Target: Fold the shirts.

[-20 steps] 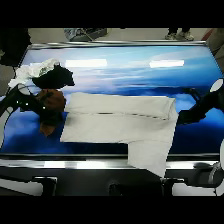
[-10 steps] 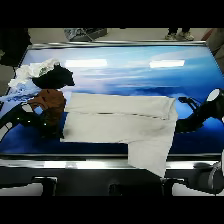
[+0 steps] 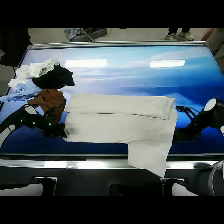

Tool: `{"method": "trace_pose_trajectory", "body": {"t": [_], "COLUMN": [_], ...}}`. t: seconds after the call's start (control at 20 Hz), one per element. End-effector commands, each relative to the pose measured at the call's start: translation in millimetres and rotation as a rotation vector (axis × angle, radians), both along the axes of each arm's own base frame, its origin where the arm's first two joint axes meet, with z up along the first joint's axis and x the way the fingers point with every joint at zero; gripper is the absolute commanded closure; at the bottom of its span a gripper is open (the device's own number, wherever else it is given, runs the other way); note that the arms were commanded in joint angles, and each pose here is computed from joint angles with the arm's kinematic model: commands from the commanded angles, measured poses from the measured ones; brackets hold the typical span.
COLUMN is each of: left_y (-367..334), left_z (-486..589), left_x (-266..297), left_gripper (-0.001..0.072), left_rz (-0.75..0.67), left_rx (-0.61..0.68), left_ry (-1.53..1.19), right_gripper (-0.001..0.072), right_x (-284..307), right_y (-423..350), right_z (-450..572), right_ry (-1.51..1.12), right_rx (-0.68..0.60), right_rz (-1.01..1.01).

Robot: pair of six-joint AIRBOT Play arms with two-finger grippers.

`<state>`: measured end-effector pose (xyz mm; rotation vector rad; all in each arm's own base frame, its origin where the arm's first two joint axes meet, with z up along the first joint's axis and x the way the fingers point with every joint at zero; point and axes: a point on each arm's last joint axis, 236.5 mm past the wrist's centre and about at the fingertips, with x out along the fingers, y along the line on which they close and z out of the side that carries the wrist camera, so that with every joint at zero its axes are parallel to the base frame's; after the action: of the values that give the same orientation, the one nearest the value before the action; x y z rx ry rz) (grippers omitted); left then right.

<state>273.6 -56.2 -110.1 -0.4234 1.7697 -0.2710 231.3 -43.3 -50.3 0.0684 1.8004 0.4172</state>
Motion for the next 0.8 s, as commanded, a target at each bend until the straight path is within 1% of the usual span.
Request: {"method": "trace_pose_trajectory", "body": {"t": [0.0,0.15,0.35,0.45,0.6,0.75], "left_y": [-3,-3,-3,-3,-3,-2], "left_z": [-1,1,2,2,2,1], "left_x": [0,-2,-3,-3,-2,2], "left_gripper": [0.0678,0.0679,0.0678,0.0678,0.0678,0.0677], "left_rz": [-0.002,-0.025,-0.029,-0.029,-0.029,-0.021], "left_rx": [0.000,-0.010,-0.012,-0.012,-0.011,-0.003], "left_ry": [-0.003,-0.004,-0.004,-0.004,-0.005,-0.023], "right_gripper": [0.0211,0.0214,0.0214,0.0214,0.0220,0.0426], "right_x": [-30,-43,-46,-47,-57,-53], "right_y": [11,19,39,39,44,43], "right_z": [-13,-26,-48,-59,-68,-72], "right_ry": [0.023,0.023,-0.004,-0.003,0.039,0.025], "right_rx": [0.017,0.027,0.084,0.063,0.069,0.056], "right_rz": [0.022,0.010,-0.054,-0.099,-0.127,-0.160]}}
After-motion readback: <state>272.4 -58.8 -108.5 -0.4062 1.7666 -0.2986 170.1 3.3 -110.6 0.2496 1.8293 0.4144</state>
